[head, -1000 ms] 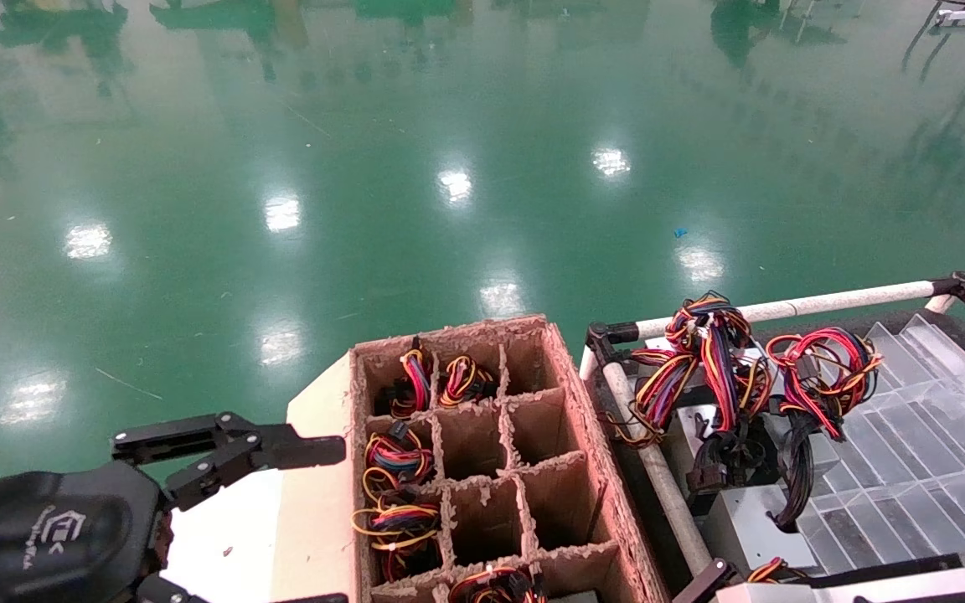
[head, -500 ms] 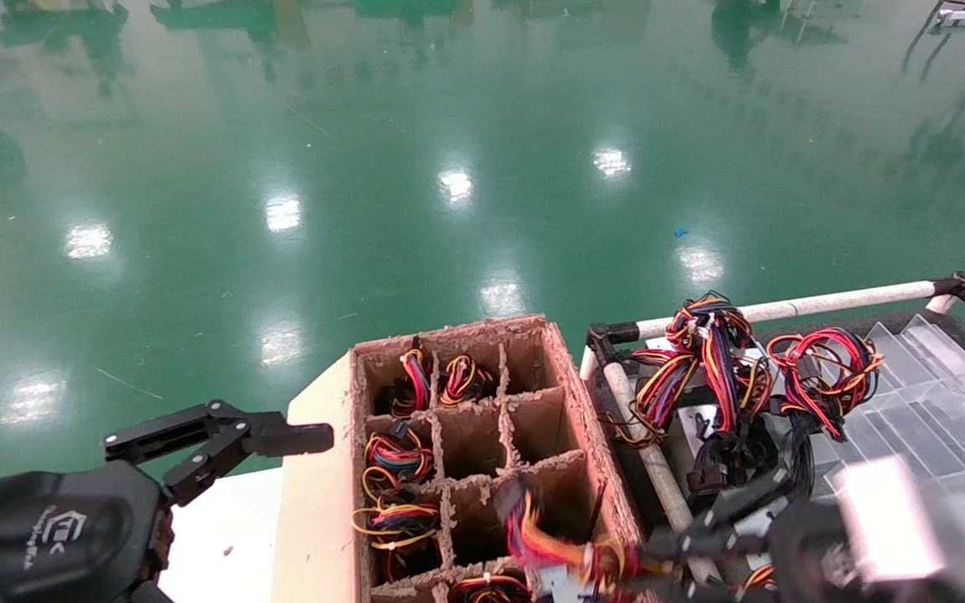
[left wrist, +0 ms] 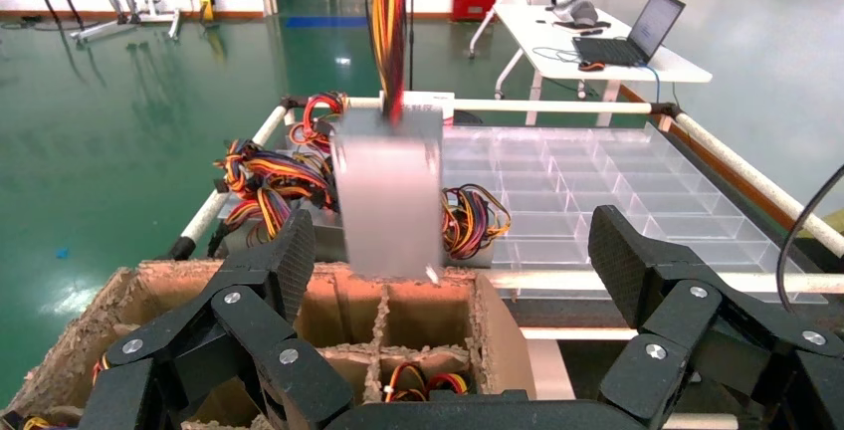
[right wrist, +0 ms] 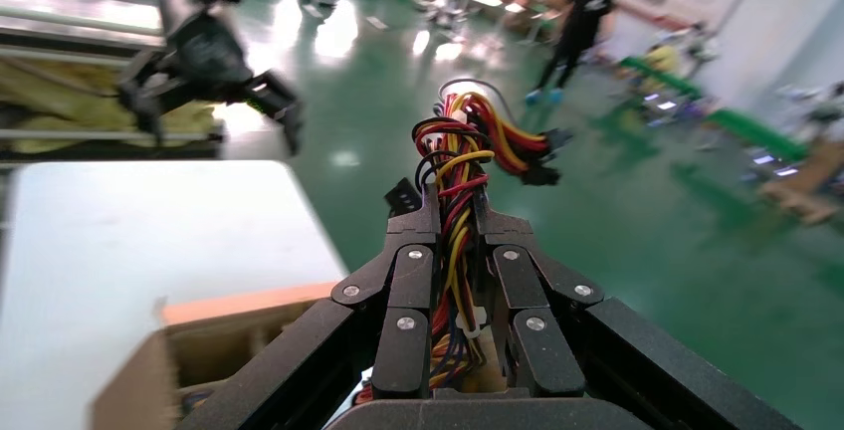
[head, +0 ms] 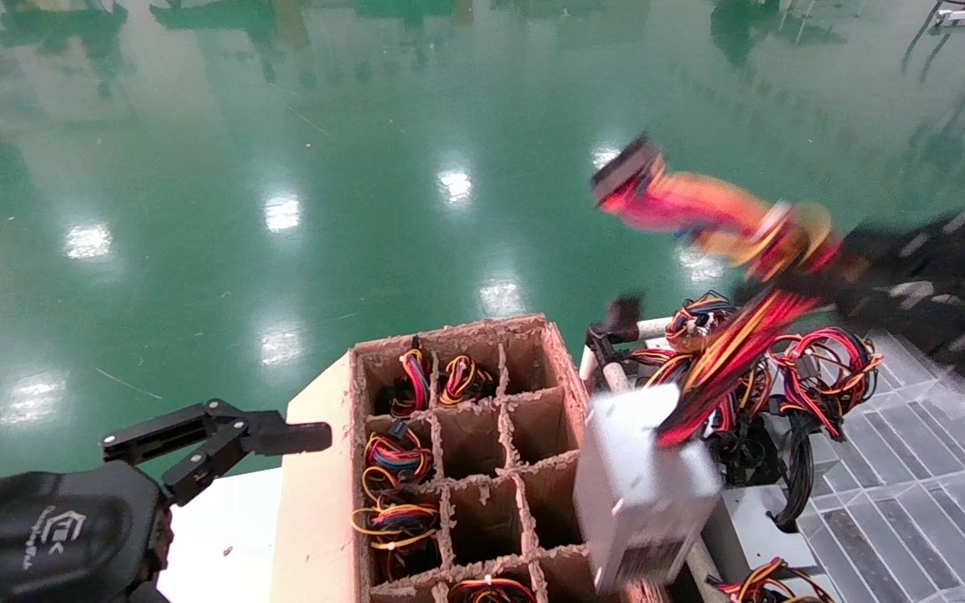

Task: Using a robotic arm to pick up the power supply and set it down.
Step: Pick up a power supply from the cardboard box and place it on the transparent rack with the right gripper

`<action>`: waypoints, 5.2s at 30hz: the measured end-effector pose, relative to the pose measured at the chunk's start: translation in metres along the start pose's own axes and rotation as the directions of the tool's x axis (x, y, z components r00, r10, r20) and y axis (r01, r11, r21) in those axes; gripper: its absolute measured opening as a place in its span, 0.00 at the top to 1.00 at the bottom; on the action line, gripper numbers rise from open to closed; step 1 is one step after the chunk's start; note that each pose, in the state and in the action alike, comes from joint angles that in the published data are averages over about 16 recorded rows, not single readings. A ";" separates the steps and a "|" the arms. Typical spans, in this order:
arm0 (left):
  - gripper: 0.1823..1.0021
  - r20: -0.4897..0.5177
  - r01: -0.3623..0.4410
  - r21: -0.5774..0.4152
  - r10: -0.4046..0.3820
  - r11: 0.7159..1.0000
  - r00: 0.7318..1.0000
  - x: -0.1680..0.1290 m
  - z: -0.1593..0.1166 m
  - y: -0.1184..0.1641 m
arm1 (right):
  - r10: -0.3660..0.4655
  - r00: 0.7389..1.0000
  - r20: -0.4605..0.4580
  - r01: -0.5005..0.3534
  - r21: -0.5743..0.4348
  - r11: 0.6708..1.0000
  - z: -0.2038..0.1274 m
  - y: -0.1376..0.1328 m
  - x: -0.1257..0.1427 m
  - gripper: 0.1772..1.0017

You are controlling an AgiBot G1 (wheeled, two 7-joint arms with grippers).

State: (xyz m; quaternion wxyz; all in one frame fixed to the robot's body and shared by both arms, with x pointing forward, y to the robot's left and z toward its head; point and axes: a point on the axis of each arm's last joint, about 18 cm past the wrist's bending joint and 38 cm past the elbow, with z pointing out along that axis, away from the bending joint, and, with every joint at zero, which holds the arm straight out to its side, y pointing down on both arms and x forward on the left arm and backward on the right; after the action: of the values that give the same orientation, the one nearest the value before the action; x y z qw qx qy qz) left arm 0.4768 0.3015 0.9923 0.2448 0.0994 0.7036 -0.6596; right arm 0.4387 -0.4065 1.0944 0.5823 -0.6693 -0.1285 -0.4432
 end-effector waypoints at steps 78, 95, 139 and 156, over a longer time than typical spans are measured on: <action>0.00 0.000 0.000 0.000 0.000 1.000 1.000 0.000 0.000 0.000 | 0.057 0.986 -0.156 -0.129 -0.504 0.854 -0.124 0.105 -0.010 0.94; 0.00 0.000 0.000 0.000 0.000 1.000 1.000 0.000 0.000 0.000 | 0.089 0.967 -0.237 -0.201 -0.506 0.839 -0.160 0.113 -0.031 0.94; 0.00 0.000 0.000 0.000 0.000 1.000 1.000 0.000 0.000 0.000 | 0.003 0.991 -0.137 -0.079 -0.553 0.830 -0.134 0.136 -0.012 0.94; 0.00 0.001 0.000 0.000 0.000 1.000 1.000 0.000 0.000 0.000 | 0.009 0.992 -0.128 -0.079 -0.553 0.830 -0.130 0.137 -0.011 0.83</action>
State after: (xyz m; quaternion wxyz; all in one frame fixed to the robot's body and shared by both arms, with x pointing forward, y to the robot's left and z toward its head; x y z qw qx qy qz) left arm 0.4768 0.3016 0.9923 0.2449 0.0992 0.7035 -0.6598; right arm 0.4693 -0.5584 0.9862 0.3791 -0.7847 0.0566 -0.4871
